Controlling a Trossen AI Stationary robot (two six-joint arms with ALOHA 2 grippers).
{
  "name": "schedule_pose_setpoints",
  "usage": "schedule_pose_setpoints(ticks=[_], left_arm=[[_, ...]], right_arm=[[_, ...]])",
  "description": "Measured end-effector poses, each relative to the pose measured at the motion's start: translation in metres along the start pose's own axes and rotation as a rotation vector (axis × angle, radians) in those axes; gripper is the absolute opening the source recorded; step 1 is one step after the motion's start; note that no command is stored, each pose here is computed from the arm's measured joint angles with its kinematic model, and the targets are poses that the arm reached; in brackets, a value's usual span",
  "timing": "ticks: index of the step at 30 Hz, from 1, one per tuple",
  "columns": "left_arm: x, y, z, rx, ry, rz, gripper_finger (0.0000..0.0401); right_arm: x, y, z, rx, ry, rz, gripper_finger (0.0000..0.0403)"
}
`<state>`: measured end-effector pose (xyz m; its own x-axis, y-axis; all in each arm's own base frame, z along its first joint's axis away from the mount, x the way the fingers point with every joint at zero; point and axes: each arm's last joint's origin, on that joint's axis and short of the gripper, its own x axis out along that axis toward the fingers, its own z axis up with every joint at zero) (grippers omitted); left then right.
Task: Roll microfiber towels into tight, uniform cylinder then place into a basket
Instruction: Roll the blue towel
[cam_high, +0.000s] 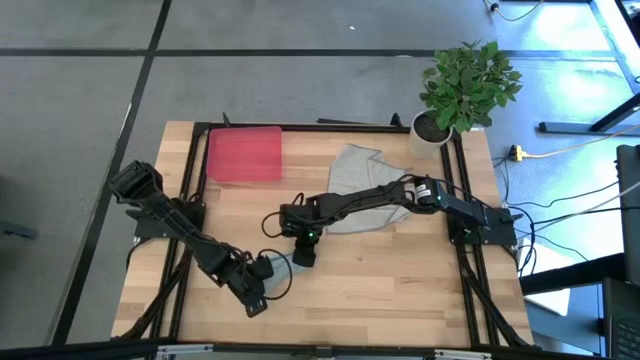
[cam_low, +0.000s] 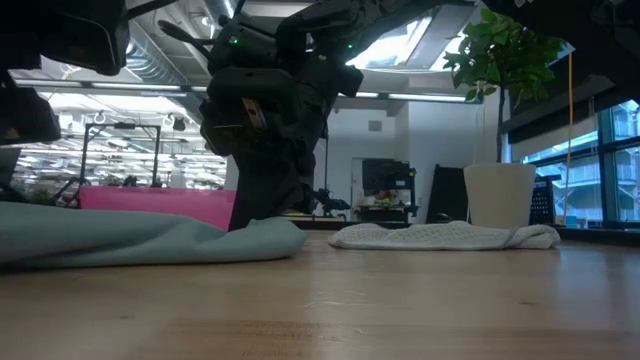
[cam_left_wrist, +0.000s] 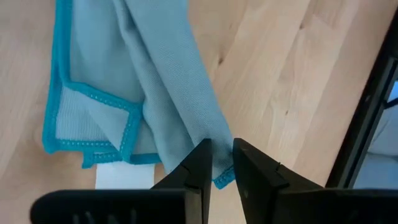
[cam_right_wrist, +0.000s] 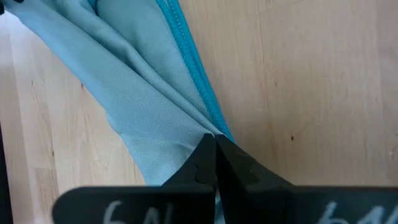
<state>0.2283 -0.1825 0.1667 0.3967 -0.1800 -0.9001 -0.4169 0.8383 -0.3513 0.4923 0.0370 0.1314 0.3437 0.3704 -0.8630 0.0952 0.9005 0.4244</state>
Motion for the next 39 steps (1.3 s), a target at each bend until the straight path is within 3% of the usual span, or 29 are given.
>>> schedule_pose_setpoints(ticks=[22, 32, 39], left_arm=[[0.001, 0.007, 0.008, -0.131, 0.051, 0.013, 0.0057], [0.001, 0.004, 0.009, -0.137, 0.057, -0.021, 0.0057], [0.014, 0.005, 0.005, -0.131, 0.078, 0.02, 0.0057]], right_arm=[[0.0, 0.0, 0.0, -0.018, -0.001, 0.0, 0.0003], [0.0, 0.0, 0.0, -0.018, -0.002, 0.0, 0.0003], [0.0, -0.001, 0.0, -0.019, -0.002, 0.001, 0.0003]])
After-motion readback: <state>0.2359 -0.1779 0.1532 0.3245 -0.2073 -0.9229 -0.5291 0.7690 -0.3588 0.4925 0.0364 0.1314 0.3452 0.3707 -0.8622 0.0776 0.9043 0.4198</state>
